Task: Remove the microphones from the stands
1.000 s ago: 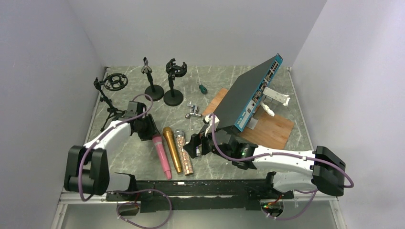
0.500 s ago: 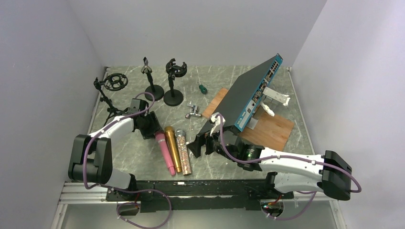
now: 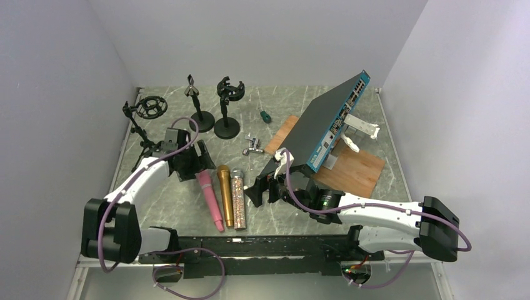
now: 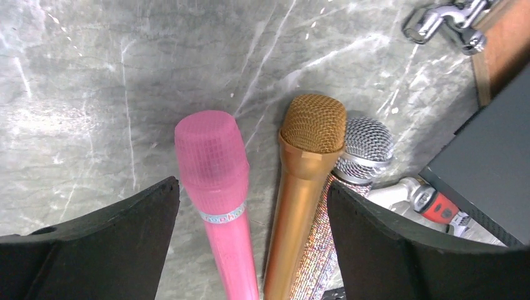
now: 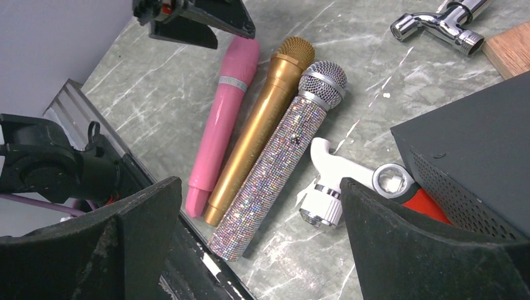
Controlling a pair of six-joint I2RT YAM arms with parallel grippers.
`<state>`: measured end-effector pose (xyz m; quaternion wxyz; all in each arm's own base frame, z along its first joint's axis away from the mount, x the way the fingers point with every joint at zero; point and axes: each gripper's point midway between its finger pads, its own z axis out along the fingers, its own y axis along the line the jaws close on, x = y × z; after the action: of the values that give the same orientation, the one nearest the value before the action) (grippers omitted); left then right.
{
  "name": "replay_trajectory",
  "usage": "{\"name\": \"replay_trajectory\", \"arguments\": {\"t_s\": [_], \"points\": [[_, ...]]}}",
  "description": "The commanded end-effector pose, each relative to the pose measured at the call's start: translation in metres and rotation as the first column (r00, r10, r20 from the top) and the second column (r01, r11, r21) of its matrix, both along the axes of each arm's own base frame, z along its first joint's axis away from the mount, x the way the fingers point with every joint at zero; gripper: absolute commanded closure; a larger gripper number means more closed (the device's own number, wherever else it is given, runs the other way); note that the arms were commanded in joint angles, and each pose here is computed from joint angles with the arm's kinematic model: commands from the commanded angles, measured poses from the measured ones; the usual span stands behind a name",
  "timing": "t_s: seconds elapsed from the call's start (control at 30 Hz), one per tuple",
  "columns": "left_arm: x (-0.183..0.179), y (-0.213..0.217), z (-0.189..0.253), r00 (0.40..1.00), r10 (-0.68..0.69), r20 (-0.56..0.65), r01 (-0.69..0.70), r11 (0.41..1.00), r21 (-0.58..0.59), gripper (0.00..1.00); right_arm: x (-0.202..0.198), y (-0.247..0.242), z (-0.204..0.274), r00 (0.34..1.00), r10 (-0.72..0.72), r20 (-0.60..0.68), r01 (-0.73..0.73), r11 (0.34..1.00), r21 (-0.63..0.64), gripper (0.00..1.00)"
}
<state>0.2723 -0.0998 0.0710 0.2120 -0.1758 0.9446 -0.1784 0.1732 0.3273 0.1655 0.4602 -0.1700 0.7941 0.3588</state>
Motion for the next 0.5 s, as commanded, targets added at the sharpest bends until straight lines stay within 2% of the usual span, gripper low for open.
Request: {"name": "replay_trajectory", "arguments": {"t_s": [0.0, 0.23, 0.37, 0.47], "points": [[0.008, 0.007, 0.042, 0.991, -0.032, 0.13, 0.026, 0.999, 0.046, 0.1, 0.002, 0.003, 0.01, 1.0, -0.001, 0.019, 0.001, 0.999, 0.032, 0.01], [0.012, 0.04, 0.111, 0.925, -0.067, 0.374, -0.019, 0.975, 0.22, 0.09, 0.001, 0.005, 0.007, 1.0, 0.008, 0.017, -0.008, 0.999, 0.033, 0.01], [0.014, 0.072, 0.15, 0.874, -0.019, 0.486, -0.156, 0.936, 0.316, 0.08, 0.0, 0.005, 0.006, 1.0, 0.012, 0.017, -0.013, 0.999, 0.034, 0.01], [0.015, 0.092, 0.189, 0.799, 0.047, 0.599, -0.28, 0.912, 0.301, 0.05, 0.001, 0.003, 0.006, 1.0, 0.007, 0.02, -0.008, 0.999, 0.034, 0.01]]}}
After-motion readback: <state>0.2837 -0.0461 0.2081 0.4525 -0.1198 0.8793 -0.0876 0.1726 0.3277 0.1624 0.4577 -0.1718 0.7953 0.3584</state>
